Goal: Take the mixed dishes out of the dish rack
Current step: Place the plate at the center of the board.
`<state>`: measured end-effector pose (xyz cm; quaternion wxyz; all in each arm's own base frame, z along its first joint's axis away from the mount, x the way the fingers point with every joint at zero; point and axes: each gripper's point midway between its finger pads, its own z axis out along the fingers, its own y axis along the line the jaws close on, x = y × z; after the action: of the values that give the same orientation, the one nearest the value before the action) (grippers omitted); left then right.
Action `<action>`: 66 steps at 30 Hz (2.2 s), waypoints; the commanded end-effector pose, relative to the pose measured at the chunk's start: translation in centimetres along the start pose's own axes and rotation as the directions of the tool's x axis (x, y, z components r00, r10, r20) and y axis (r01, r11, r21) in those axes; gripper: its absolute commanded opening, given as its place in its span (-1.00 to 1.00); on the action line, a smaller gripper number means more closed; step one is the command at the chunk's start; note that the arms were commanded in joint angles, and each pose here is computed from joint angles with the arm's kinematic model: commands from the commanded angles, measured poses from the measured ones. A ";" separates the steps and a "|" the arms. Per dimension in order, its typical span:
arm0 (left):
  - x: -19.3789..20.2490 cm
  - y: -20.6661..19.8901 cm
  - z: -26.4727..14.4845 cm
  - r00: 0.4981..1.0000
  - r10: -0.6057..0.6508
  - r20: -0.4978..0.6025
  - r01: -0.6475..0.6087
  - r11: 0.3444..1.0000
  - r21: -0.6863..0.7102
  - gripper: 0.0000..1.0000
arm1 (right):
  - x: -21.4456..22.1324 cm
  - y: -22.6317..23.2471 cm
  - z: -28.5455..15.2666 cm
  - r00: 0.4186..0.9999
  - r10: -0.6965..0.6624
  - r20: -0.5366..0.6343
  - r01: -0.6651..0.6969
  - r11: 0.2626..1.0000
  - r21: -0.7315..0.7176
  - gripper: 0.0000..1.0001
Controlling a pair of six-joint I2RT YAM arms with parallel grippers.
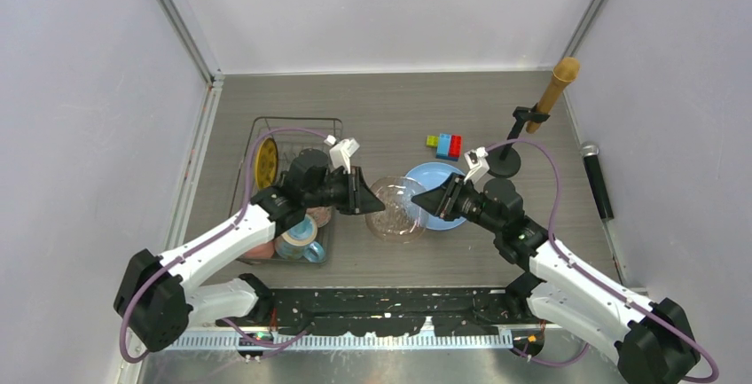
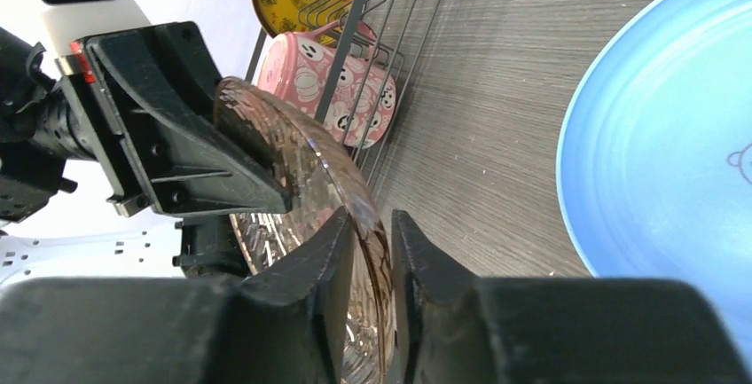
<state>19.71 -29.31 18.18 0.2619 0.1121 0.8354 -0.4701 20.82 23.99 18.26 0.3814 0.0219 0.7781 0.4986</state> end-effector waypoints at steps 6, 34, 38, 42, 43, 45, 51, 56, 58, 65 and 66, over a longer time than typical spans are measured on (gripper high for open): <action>-2.0 -0.7 -1.0 0.994 0.056 0.090 -0.054 0.998 -0.022 0.15 | -0.9 2.3 -0.5 0.999 -0.014 0.038 0.017 0.996 -0.086 -0.96; -5.7 2.9 -8.7 0.953 0.174 0.248 -0.049 0.897 -0.439 0.99 | -5.5 -13.0 -4.9 0.947 -0.108 0.301 -0.150 0.684 0.714 -0.97; -5.9 2.8 -9.6 0.944 0.180 0.278 -0.038 0.893 -0.449 0.99 | -6.2 -13.6 -3.9 0.944 -0.098 0.315 -0.173 0.665 0.726 -0.97; -5.9 2.8 -9.9 0.941 0.174 0.292 -0.027 0.894 -0.448 0.99 | -6.0 -14.3 -3.2 0.947 -0.080 0.312 -0.186 0.654 0.733 -0.94; -5.8 2.8 -9.9 0.942 0.167 0.292 -0.019 0.894 -0.448 0.99 | -5.9 -14.5 -3.2 0.946 -0.076 0.316 -0.194 0.649 0.736 -0.92; -5.7 3.1 -9.7 0.943 0.158 0.292 -0.009 0.891 -0.453 0.99 | -5.8 -15.0 -3.0 0.943 -0.069 0.326 -0.207 0.644 0.736 -0.90; -5.6 3.4 -9.5 0.948 0.143 0.285 0.007 0.885 -0.466 0.99 | -5.2 -16.1 -2.7 0.937 -0.051 0.347 -0.238 0.634 0.736 -0.43; -5.6 3.0 -9.6 0.948 0.135 0.287 0.009 0.894 -0.448 0.99 | -5.0 -16.4 -2.8 0.938 -0.059 0.342 -0.233 0.624 0.746 -0.17; -5.6 2.8 -9.6 0.947 0.132 0.292 0.011 0.898 -0.441 0.99 | -4.9 -16.5 -2.8 0.939 -0.058 0.339 -0.231 0.624 0.746 -0.07; -6.3 3.1 -10.7 0.940 0.149 0.307 0.023 0.870 -0.493 0.99 | -4.8 -16.2 -3.1 0.942 -0.064 0.329 -0.216 0.637 0.740 0.17; -6.6 3.3 -11.1 0.937 0.154 0.313 0.030 0.858 -0.513 0.99 | -4.8 -16.2 -3.2 0.943 -0.068 0.326 -0.210 0.637 0.741 0.22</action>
<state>22.18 -18.77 21.28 0.4061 0.0002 0.8791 -0.2498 27.35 11.88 7.81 0.4145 0.2891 0.8543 0.1214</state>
